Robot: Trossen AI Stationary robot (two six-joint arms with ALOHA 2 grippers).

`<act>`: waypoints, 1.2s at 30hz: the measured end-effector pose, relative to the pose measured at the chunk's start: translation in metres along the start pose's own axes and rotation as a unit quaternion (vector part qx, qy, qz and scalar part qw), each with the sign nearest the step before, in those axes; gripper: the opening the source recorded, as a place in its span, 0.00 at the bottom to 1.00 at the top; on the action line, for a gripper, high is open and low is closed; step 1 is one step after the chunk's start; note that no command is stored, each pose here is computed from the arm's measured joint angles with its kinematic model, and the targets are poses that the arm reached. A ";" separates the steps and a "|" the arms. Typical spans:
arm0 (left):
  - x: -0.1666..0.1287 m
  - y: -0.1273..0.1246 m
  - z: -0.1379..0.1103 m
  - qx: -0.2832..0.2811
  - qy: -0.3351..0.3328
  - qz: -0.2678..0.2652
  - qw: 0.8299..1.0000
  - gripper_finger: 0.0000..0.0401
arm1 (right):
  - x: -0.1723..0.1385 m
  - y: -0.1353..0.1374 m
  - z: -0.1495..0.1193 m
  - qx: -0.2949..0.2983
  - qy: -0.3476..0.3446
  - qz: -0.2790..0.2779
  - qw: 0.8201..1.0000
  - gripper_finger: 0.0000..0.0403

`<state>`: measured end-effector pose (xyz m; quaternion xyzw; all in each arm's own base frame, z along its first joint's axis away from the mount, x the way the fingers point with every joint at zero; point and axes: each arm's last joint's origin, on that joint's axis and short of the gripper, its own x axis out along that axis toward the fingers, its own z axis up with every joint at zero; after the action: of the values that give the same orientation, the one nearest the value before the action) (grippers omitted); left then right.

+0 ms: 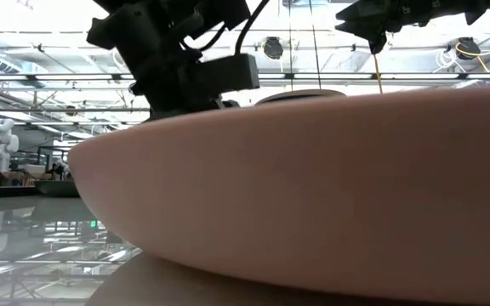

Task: Place and stack plates onto a shelf
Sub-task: Stack the pink plate on top of the brown plate on the shelf

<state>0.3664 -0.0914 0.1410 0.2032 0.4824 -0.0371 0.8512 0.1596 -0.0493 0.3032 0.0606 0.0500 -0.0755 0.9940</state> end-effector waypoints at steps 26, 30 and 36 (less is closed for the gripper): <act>-0.136 0.088 0.062 0.091 -0.150 0.169 0.970 0.03 | -0.011 0.008 -0.025 -0.024 0.010 0.026 0.999 0.28; -0.140 0.125 0.064 0.092 -0.147 0.203 0.964 0.03 | -0.014 0.010 -0.042 -0.035 -0.023 0.040 0.998 0.28; -0.139 0.178 0.049 0.077 -0.153 0.207 0.963 0.03 | -0.015 0.009 -0.078 -0.036 -0.055 0.052 0.996 0.28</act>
<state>0.3781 0.0340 0.3348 0.3553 0.2894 0.0719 0.8859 0.1390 -0.0281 0.2292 0.0229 -0.0053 -0.0249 0.9994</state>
